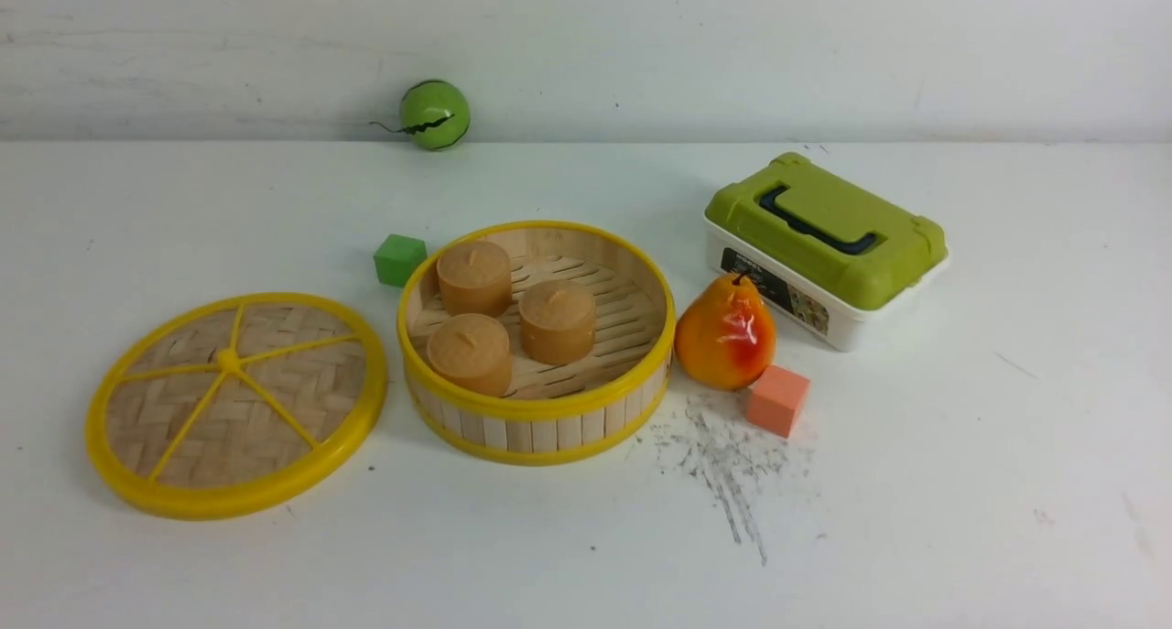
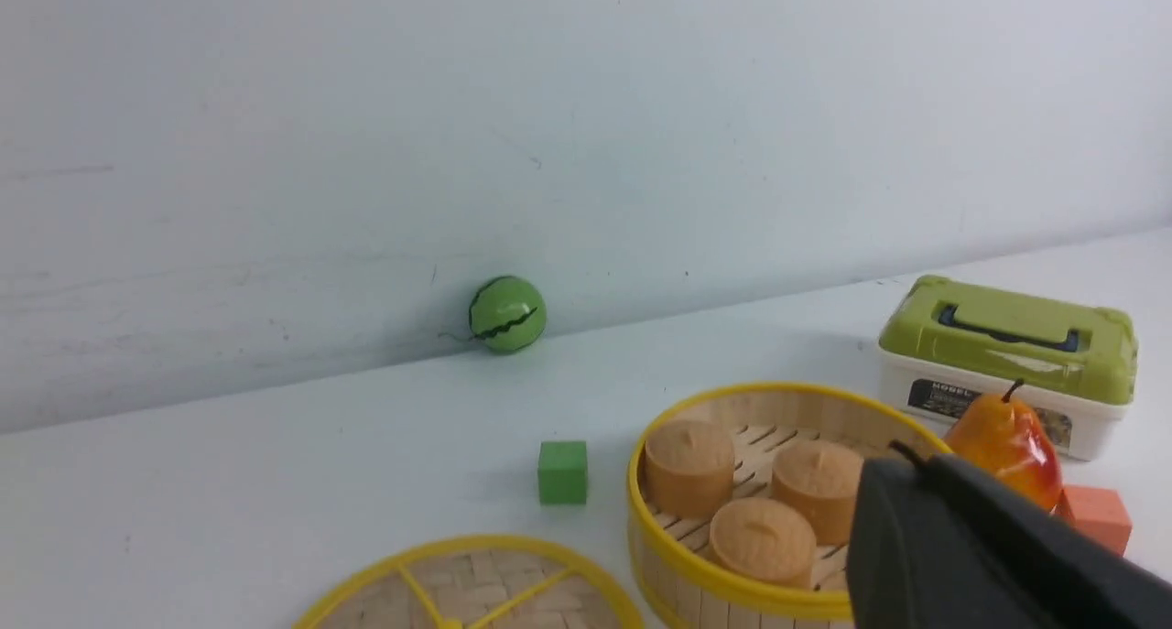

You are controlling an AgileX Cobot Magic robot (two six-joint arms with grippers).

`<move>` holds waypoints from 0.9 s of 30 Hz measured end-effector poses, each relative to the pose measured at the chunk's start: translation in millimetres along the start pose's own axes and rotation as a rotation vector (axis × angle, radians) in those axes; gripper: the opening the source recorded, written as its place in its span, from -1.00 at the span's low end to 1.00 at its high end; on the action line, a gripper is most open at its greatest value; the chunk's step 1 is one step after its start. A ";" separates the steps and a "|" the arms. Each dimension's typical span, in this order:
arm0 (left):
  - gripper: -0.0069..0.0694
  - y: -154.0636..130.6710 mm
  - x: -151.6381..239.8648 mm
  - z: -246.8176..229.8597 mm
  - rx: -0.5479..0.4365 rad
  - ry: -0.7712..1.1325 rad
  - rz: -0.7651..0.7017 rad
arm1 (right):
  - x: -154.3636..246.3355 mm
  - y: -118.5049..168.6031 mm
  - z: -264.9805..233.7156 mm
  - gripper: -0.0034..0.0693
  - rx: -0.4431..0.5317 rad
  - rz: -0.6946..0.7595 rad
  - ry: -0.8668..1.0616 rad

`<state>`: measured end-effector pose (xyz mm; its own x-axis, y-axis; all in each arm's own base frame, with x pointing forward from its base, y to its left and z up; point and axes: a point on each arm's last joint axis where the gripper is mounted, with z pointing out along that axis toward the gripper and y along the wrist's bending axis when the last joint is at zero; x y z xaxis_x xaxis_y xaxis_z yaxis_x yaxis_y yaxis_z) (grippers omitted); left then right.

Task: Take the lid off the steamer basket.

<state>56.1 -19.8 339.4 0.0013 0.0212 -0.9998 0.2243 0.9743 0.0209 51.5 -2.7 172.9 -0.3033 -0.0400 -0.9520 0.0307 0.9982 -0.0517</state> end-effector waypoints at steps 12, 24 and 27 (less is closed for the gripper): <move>-0.85 0.7 99.0 5.6 -0.015 0.185 -0.049 | 0.0 0.0 0.0 -0.25 0.000 0.000 0.000; -0.85 3.3 113.8 3.0 -0.025 0.081 0.020 | 0.0 0.0 0.0 -0.25 0.000 0.000 0.000; -0.85 7.6 127.6 -0.5 -0.080 -0.007 0.027 | 0.0 0.0 0.0 -0.25 0.000 0.000 0.000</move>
<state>57.5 -9.6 212.0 0.0128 0.0469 -0.9988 0.1450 0.9883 0.0483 51.5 -2.7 172.9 -0.3033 -0.0400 -0.9520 0.0307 0.9982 -0.0517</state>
